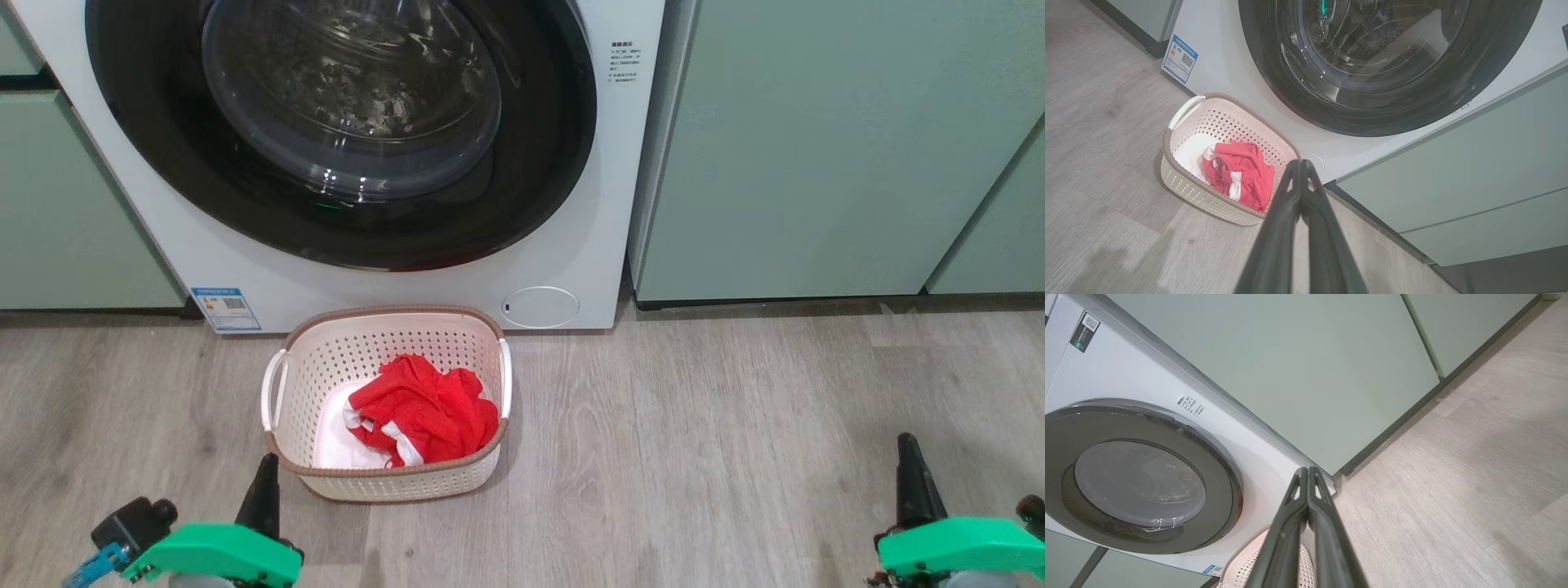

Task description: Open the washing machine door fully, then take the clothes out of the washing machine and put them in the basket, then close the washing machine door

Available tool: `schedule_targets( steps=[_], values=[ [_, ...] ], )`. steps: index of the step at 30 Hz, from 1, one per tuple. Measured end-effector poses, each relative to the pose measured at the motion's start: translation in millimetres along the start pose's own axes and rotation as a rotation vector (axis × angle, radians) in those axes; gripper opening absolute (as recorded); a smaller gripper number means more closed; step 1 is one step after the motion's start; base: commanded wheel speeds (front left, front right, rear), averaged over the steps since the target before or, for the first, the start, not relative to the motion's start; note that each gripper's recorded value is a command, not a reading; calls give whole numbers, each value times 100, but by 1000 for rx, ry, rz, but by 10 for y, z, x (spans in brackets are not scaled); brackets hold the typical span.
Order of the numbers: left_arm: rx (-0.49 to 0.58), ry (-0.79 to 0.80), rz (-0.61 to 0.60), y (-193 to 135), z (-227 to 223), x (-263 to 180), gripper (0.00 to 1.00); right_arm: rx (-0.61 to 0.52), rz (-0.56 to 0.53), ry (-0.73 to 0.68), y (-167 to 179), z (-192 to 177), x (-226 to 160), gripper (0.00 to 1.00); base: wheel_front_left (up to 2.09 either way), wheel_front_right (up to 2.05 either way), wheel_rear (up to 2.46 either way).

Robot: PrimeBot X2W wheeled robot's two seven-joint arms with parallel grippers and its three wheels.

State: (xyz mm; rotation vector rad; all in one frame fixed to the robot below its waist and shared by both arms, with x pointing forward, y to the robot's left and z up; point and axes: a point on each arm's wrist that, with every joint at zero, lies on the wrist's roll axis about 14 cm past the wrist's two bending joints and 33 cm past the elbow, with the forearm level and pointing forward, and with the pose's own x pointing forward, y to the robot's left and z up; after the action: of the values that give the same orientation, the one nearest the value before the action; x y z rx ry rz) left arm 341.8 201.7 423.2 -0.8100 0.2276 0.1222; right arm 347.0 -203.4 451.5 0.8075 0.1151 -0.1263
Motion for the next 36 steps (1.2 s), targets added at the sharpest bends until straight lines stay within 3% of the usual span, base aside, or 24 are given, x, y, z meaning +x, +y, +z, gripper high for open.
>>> schedule_targets(
  steps=[36],
  values=[
    [-382,-14,-52,-221,136,101,0,387,6,5,52,89,108,0,0,0,0]
  ],
)
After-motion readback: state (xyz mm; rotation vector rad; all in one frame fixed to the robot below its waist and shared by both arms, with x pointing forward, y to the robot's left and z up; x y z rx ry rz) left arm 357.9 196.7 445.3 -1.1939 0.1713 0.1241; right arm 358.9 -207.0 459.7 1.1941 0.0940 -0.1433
